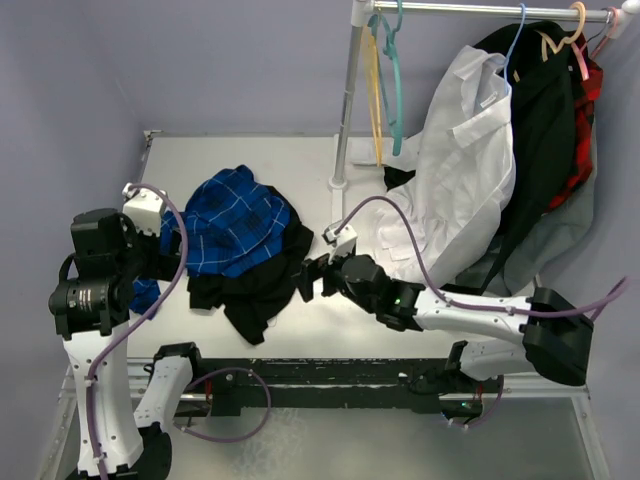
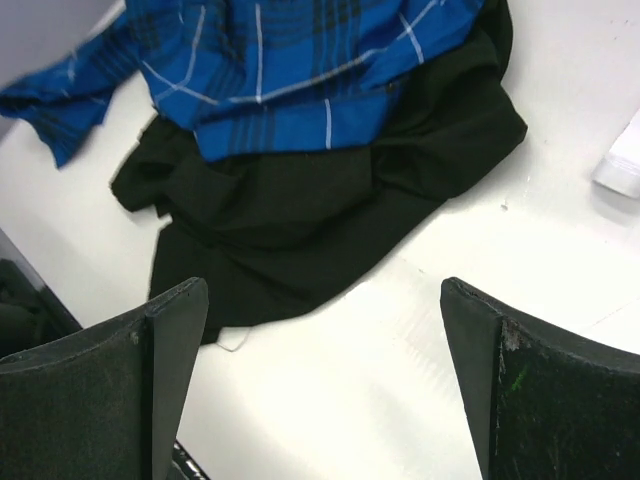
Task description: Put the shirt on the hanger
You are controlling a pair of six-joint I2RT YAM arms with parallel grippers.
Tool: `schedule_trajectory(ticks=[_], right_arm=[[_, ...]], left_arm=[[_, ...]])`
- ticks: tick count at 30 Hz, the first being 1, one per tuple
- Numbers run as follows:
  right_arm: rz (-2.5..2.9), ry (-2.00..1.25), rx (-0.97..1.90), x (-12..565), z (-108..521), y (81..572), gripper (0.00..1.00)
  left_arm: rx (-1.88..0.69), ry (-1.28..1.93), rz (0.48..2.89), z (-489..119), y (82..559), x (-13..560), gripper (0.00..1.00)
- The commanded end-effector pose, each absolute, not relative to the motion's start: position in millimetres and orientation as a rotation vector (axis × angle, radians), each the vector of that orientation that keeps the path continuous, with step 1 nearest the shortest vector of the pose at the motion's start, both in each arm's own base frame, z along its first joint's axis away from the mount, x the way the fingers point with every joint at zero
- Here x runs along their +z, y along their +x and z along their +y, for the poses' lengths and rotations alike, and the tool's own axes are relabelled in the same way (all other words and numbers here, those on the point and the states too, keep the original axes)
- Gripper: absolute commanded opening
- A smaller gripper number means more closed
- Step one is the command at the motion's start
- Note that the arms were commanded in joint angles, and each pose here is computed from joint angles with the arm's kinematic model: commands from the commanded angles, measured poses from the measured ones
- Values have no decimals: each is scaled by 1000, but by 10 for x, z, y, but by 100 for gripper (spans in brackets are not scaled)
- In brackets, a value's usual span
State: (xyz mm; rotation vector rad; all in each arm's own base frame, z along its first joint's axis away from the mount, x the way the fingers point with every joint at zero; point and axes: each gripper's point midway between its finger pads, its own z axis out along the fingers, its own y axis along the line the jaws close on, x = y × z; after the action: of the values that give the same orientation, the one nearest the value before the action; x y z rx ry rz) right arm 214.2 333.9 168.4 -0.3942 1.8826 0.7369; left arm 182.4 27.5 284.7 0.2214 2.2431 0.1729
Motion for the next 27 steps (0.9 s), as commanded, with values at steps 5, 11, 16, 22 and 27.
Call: schedule_trajectory(ticks=[5, 11, 16, 22, 27], right_arm=[[1843, -703, 793, 1716, 3761, 2000, 100], [1838, -760, 846, 1677, 3876, 1931, 100], [1772, -746, 856, 1802, 3711, 1885, 100], [1740, -656, 840, 1996, 3418, 1886, 100], [1736, -634, 848, 2048, 3255, 1868, 100]], left_arm=[[325, 279, 2151, 446, 1849, 2900, 100], [151, 656, 2213, 182, 2134, 2432, 99], [-66, 850, 2202, -87, 2593, 2304, 100], [-43, 1044, 2261, -389, 2961, 1701, 99], [-178, 1077, 2254, -651, 3141, 1390, 99]])
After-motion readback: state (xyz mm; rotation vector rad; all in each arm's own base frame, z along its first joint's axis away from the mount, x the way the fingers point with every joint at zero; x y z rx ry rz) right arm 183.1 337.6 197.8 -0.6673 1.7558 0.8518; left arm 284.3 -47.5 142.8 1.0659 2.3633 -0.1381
